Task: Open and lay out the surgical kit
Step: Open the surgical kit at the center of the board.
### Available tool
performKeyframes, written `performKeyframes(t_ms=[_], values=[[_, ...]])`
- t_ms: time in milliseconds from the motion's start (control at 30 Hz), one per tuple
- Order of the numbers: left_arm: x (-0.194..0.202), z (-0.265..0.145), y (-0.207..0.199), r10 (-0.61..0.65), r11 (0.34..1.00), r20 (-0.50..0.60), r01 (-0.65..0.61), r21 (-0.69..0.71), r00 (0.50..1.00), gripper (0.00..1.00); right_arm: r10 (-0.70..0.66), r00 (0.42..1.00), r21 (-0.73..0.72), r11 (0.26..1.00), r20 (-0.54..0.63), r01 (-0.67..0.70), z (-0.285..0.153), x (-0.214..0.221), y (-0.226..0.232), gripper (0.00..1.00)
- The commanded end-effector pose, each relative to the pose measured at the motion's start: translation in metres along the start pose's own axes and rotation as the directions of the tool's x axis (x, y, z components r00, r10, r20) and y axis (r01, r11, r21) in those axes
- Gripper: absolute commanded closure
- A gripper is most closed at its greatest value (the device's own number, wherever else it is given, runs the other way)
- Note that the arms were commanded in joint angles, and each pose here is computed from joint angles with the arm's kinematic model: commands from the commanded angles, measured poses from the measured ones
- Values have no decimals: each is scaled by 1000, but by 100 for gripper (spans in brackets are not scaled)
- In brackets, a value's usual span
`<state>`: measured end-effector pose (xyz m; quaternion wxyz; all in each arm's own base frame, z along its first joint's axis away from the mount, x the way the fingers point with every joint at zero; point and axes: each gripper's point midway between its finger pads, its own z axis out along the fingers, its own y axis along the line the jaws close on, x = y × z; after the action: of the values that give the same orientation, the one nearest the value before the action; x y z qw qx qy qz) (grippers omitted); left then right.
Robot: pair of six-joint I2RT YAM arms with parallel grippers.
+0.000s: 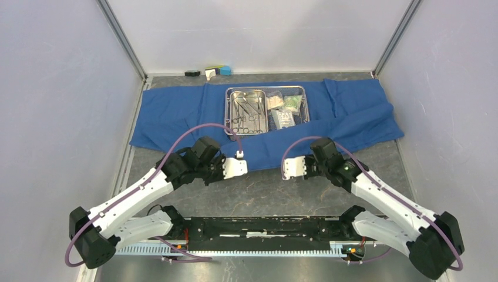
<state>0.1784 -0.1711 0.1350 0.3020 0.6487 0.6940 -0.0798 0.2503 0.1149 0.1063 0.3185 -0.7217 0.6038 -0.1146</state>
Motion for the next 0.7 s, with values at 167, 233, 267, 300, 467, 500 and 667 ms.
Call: performKeyframes(t_ms=[167, 233, 267, 300, 467, 500, 667], values=[[44, -20, -69, -105, 969, -137, 132, 207, 985, 98, 110, 992, -239, 963, -58, -121, -13, 14, 92, 96], [43, -22, -70, -94, 969, -134, 122, 214, 986, 98, 127, 991, -268, 954, -39, -133, -18, 10, 99, 97], [42, -24, -71, -88, 969, -127, 115, 220, 988, 98, 132, 991, -273, 952, -36, -137, -21, 10, 100, 97], [42, -25, -73, -83, 968, -126, 110, 226, 989, 98, 135, 990, -285, 948, -41, -141, -24, 11, 102, 96], [45, -28, -74, -44, 969, -125, 73, 236, 991, 98, 164, 986, -349, 923, -20, -161, -35, 7, 116, 94], [45, -28, -74, -38, 970, -118, 65, 236, 992, 98, 167, 986, -351, 922, -18, -162, -38, 7, 117, 93], [48, -37, -90, 14, 937, -125, 30, 349, 992, 93, 167, 986, -344, 925, -17, -163, -54, 11, 116, 92]])
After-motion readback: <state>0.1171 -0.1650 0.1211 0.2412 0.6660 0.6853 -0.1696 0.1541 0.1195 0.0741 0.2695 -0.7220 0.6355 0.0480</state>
